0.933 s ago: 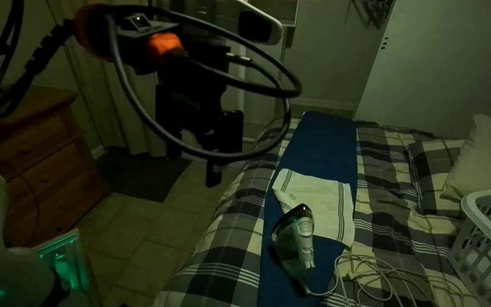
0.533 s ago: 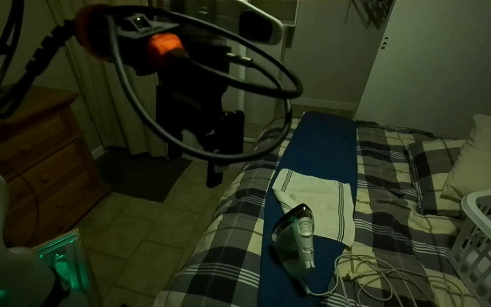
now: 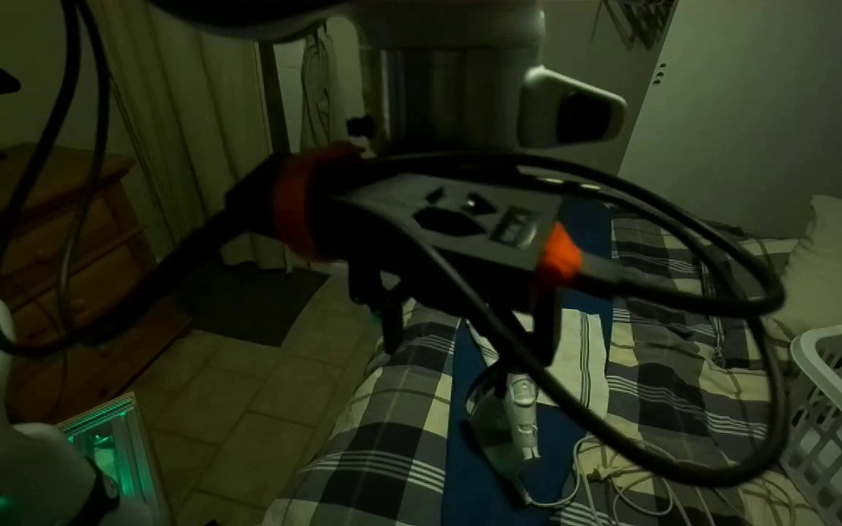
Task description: Use the pressing iron to straighten the towel
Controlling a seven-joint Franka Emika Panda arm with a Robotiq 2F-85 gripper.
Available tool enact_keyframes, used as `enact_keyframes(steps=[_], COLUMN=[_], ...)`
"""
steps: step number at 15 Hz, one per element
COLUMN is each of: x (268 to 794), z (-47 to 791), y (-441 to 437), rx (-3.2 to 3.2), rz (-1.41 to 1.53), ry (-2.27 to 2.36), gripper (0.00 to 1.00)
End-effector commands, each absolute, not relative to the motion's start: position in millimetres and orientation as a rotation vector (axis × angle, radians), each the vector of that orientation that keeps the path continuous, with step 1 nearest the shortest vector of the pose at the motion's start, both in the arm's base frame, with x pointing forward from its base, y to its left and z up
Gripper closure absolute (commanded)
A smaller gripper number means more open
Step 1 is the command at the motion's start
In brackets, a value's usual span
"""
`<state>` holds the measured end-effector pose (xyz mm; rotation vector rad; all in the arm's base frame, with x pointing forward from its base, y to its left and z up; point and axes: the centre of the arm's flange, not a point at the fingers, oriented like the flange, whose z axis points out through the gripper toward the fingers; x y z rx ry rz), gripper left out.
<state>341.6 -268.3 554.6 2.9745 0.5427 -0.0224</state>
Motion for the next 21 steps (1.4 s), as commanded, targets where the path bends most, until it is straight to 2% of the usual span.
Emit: enact_keyframes(steps=[1,6,9,10,15,21], x=[361,390,407,393,405,416], z=[532,485,460,472,456,414], y=[-292,-292,-280,-281,-275,-317], rx=[2.904,2.943,2.977,2.977,2.98,2.897], rz=[0.095,0.178,0.128,0.121,0.079,0.289], ry=[0.815,1.042,1.05,1.023,1.044,1.198], gripper=[0.0,0.0,0.0,0.0,0.0,0.0])
